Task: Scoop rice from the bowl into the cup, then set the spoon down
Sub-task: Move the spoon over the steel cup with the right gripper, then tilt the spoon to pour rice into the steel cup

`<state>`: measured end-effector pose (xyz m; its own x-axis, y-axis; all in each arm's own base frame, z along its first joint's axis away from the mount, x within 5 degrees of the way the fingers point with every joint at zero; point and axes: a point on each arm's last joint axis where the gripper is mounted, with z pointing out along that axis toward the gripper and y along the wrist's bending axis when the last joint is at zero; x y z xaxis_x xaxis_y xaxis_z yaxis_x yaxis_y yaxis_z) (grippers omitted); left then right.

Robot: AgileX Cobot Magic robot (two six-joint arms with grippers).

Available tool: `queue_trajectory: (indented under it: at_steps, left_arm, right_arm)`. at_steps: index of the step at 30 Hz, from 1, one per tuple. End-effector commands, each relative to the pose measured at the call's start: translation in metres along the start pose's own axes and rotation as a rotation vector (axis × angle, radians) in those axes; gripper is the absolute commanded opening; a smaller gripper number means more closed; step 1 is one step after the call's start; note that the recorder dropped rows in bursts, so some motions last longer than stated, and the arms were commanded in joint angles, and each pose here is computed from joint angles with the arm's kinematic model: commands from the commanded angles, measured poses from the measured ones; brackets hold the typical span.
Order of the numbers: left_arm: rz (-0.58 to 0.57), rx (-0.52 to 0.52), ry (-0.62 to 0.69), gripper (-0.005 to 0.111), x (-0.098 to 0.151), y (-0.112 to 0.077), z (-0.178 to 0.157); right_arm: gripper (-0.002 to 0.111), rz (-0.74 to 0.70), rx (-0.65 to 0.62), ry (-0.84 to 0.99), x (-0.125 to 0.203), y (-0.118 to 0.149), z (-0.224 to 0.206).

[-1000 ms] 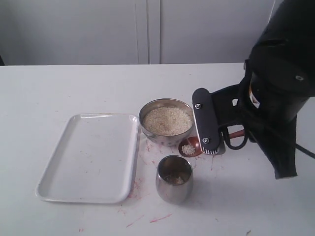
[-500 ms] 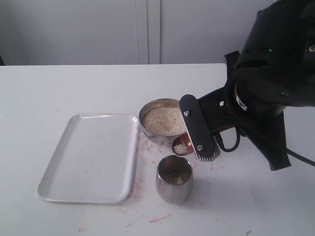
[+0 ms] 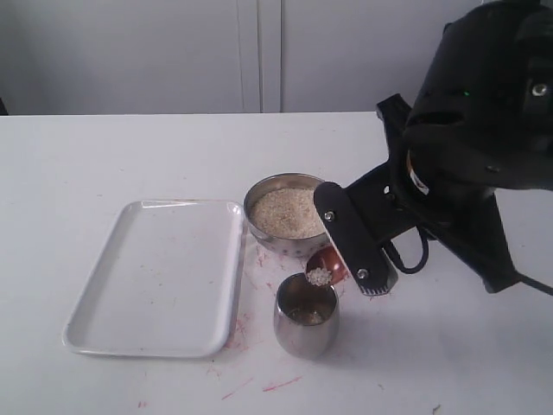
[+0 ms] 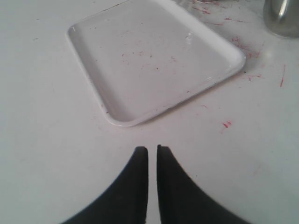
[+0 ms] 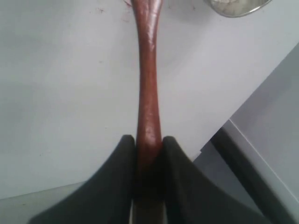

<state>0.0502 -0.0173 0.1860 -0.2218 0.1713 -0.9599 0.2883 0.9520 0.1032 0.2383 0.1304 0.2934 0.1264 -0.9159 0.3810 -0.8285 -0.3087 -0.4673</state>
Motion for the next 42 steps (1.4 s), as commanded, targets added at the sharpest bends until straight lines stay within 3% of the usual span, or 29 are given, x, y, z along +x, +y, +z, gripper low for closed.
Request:
queue_trajectory:
  at_steps: [1,6,42]
  left_arm:
    - [-0.014,0.012,0.003,0.014,0.0016,-0.001,0.0003]
    - [-0.014,0.012,0.003,0.014,0.0016,-0.001,0.0003]
    - [-0.014,0.012,0.003,0.014,0.0016,-0.001,0.0003]
  right_arm:
    - [0.0,-0.09,0.038,-0.015,-0.0069,-0.0013,-0.0028]
    - [0.0,-0.154,0.078,0.029,-0.0123,-0.0043,-0.0029]
    - [0.0,-0.239,0.12,0.131,-0.0144,-0.0099,0.0013]
